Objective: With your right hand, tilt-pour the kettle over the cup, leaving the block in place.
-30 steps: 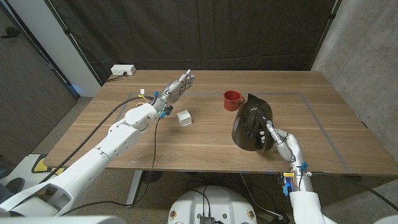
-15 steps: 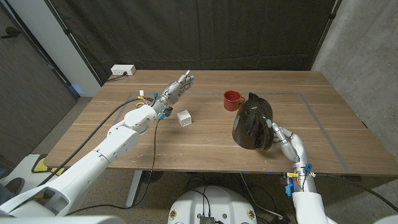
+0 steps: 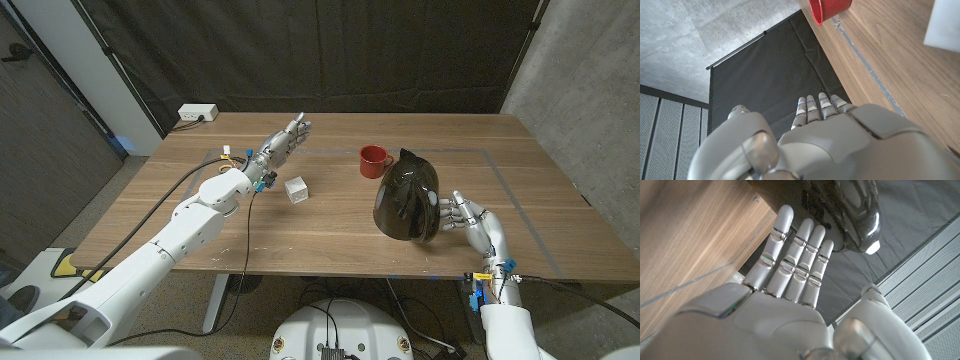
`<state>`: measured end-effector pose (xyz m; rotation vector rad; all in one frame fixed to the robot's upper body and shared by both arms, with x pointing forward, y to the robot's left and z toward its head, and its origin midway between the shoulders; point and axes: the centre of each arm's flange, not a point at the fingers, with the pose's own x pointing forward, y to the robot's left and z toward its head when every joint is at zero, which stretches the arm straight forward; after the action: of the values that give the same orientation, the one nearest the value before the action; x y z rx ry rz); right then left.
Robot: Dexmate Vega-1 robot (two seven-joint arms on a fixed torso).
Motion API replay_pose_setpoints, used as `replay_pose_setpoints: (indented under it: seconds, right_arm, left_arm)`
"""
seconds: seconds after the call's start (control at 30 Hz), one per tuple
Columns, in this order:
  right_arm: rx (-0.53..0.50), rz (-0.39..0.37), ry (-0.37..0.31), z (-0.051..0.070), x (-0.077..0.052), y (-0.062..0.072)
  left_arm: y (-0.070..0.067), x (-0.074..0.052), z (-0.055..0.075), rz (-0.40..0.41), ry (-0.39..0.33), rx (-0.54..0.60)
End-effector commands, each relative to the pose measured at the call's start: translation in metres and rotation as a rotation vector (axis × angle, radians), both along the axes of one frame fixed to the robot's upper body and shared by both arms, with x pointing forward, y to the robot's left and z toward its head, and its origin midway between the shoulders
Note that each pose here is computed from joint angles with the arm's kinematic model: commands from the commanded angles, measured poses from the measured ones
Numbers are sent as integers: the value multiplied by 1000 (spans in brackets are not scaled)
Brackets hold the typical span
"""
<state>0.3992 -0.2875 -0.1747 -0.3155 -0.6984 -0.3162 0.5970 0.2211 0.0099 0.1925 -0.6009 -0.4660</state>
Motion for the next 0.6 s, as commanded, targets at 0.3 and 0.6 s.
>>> replay_pose_setpoints:
  seconds: [0.3,0.6]
  right_arm:
    - [34,181,99,51,49,-33]
    - [102,274,107,73,83,-41]
  left_arm:
    - [16,1,-10,7,10,-32]
    - [27,-3,-15,9,10,-43]
